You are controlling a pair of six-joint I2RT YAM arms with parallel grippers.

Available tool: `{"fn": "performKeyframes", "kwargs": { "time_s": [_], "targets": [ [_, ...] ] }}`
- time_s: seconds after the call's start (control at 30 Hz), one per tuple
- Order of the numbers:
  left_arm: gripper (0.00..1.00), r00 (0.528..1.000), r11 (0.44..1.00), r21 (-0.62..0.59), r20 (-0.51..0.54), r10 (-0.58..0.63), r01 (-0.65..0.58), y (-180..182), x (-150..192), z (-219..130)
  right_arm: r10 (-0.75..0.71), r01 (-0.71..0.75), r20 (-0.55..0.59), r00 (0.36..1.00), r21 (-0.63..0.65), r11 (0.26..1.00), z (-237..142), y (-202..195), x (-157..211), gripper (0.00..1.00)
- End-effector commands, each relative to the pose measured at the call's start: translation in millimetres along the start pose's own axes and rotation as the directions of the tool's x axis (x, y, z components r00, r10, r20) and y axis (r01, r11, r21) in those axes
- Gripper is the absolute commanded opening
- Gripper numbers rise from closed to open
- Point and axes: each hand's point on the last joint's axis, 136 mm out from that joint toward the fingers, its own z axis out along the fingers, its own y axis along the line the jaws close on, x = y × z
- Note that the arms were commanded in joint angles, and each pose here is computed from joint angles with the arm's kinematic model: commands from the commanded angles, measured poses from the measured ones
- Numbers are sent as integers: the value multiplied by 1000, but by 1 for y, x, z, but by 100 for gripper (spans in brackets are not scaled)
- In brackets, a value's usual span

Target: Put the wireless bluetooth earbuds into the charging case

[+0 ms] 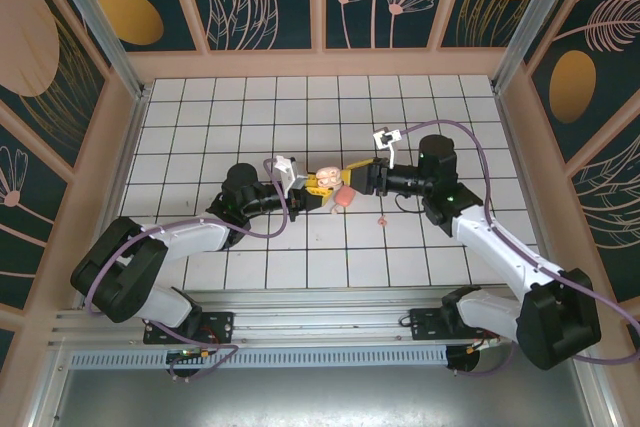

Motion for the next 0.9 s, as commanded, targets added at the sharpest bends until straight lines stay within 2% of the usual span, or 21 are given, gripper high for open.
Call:
{"fn": "performKeyframes", "kwargs": {
  "time_s": [0.0, 0.5, 0.87],
  "targets": [
    [18, 998, 998, 23, 42, 53, -54, -8, -15, -2, -34, 35, 19, 999, -49, 998, 0, 13, -16, 45],
    [18, 997, 999, 3, 48, 54, -54, -4, -18, -2, -25, 25, -8, 1000, -69, 997, -1, 18, -7, 32],
    [18, 997, 998, -26, 52, 50, -49, 1, -19, -2, -18, 17, -10, 1000, -73, 997, -5, 22, -1, 28]
  ]
}}
